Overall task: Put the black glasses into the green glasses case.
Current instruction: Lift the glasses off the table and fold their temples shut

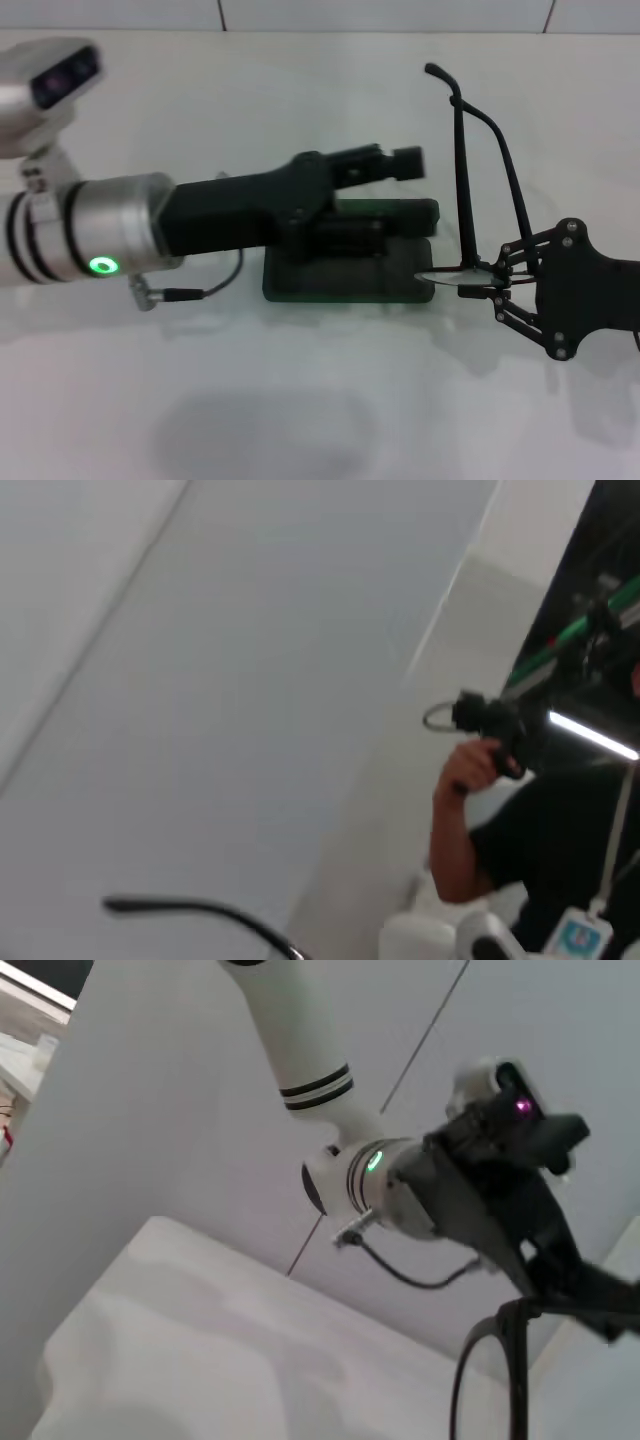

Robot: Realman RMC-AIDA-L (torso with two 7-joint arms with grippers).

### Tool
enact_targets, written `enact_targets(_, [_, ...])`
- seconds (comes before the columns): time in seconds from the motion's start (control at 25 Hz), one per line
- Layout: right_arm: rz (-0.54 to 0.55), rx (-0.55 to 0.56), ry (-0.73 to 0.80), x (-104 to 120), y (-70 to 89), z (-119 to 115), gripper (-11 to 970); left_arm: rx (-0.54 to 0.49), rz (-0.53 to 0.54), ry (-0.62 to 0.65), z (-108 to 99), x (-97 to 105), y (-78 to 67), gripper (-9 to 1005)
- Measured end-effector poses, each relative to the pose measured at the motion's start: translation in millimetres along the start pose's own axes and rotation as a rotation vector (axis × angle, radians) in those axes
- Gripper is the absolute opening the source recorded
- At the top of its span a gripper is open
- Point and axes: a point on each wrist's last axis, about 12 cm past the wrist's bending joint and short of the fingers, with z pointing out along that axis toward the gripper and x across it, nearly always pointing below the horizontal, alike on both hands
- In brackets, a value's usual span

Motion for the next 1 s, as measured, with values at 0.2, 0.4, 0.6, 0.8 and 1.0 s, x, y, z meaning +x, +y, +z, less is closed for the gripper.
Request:
enact_targets(0.2, [0.012, 0.013, 0.007, 6, 1.7, 0, 113, 0.039, -0.001, 0.038, 18, -5, 4.2, 846])
enact_targets(0.4, [0.0, 0.037, 0.038, 13, 3.3, 0, 113, 0.055, 0.009, 0.035, 23, -9, 5.1, 845])
enact_targets(0.6, [-0.025, 0.043, 0.05, 15, 3.8, 1, 113, 0.075, -0.027, 0.053, 32, -9, 5.2, 845])
enact_targets(0.8, [-0.084, 0.056, 0.02, 11, 3.2, 4, 113, 0.005, -0.138, 0.123, 37, -5, 15.0, 845])
enact_targets(1.0, [-0.102, 0.068, 0.011, 10, 2.3, 3, 113, 0.011, -0.161, 0.171, 44, 0, 15.6, 845])
